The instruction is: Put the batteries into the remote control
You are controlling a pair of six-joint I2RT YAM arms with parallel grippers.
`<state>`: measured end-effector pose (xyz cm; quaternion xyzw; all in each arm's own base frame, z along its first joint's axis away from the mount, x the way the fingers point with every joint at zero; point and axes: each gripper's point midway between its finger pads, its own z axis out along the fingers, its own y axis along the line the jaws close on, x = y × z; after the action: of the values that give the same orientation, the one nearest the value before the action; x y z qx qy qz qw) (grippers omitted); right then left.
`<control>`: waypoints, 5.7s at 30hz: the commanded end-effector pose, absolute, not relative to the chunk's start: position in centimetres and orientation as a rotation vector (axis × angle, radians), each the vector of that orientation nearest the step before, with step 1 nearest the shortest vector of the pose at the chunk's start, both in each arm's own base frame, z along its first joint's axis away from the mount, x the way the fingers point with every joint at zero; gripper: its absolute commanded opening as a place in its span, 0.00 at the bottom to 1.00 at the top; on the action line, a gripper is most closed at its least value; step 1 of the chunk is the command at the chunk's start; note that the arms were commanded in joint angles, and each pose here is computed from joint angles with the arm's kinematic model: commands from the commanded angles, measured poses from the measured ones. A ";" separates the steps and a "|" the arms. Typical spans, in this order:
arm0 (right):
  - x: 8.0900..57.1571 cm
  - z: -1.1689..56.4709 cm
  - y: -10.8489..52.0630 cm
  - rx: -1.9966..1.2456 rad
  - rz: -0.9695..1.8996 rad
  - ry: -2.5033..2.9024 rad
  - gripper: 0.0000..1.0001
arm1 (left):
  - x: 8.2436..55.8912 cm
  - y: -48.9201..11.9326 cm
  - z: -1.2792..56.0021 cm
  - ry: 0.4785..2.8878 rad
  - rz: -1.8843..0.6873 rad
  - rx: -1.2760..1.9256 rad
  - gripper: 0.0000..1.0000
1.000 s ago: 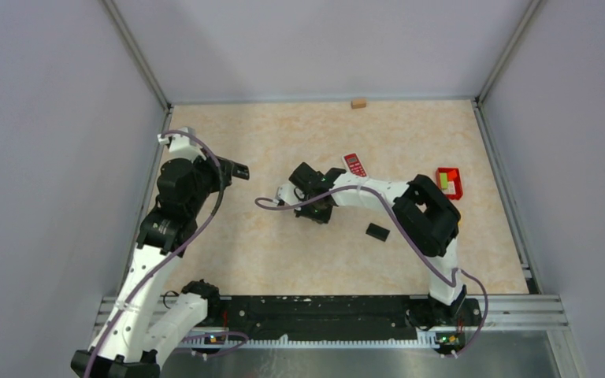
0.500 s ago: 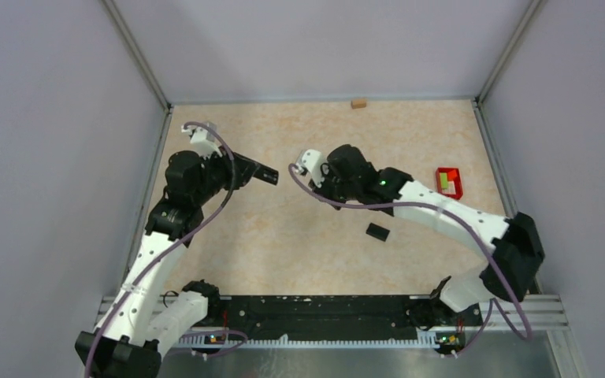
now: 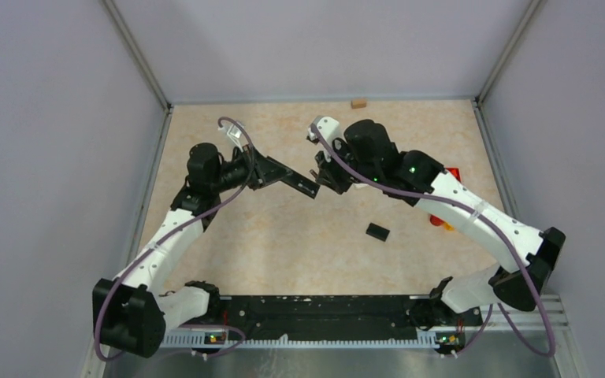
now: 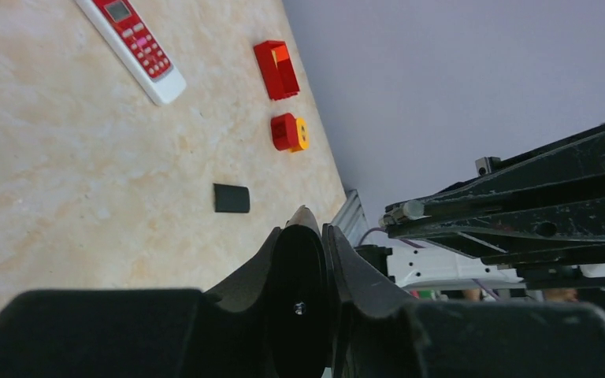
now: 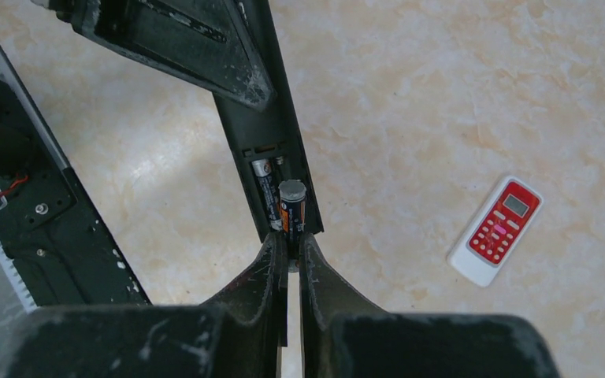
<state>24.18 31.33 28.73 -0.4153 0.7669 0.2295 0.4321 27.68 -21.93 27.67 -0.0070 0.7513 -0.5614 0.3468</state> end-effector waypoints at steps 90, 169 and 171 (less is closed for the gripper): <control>22.6 26.2 32.9 -1.254 0.492 2.080 0.06 | 27.2 -23.6 27.3 2.022 -1.774 -0.081 0.00; 23.6 25.8 33.4 -1.186 0.546 2.088 0.14 | 26.6 -23.3 28.5 1.982 -1.799 -0.023 0.00; 23.6 25.4 33.4 -1.192 0.539 2.094 0.16 | 26.6 -23.2 28.7 1.978 -1.799 -0.018 0.00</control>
<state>23.12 33.00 26.18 -0.4488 0.8017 0.2093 0.3347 27.01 -23.46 26.62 -0.0376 0.7383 -0.6423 0.2025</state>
